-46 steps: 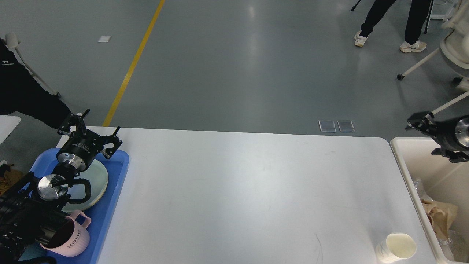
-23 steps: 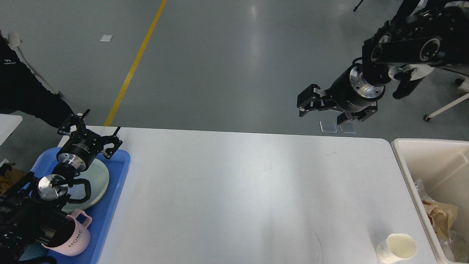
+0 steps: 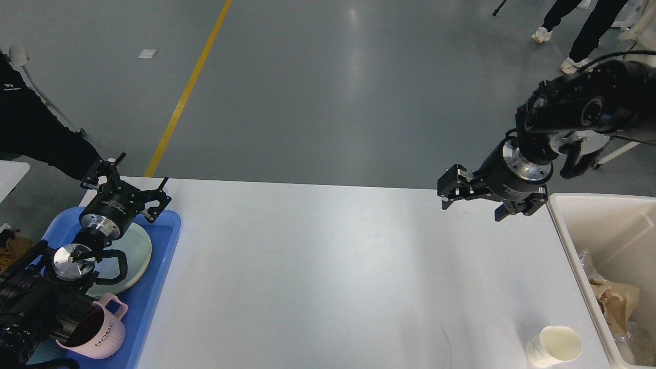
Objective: Tidy desktop
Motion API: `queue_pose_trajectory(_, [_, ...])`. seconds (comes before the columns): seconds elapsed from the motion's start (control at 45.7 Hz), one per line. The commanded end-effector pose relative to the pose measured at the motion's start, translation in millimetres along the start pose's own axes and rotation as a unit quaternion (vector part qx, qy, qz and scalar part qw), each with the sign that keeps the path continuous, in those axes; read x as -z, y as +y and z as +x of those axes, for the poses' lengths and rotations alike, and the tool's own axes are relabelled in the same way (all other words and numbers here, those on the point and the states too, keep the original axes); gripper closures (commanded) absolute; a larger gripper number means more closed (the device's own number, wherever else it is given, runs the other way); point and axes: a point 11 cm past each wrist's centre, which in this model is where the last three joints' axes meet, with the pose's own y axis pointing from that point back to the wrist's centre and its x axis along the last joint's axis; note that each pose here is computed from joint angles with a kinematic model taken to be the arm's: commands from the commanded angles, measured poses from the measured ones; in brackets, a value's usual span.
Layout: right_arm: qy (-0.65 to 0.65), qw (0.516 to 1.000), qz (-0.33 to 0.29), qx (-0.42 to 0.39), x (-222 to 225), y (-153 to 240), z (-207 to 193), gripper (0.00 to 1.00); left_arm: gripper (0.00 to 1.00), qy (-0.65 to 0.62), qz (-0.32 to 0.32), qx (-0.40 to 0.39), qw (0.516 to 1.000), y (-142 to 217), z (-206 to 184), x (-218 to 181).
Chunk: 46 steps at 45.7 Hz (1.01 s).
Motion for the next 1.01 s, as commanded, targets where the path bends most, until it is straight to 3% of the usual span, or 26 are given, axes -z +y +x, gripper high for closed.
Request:
queue_pose_trajectory(0.0, [-0.063,0.997,-0.025,0.038,-59,-30,-19,0.0,0.03,0.0,0.0,0.0,1.0,0,0,0])
queue_pose_trajectory(0.153, [-0.108,0.991,-0.048,0.067,-103,-47,-40,0.0,0.03,0.0,0.0,0.0,1.0,0,0,0])
queue_pose_trajectory(0.438, [-0.14,0.981,-0.073,0.11,-139,-82,-73,0.0,0.03,0.0,0.0,0.0,1.0,0,0,0])
queue_pose_trajectory(0.986, [-0.145,0.977,-0.089,0.128,-154,-105,-91,0.0,0.03,0.0,0.0,0.0,1.0,0,0,0])
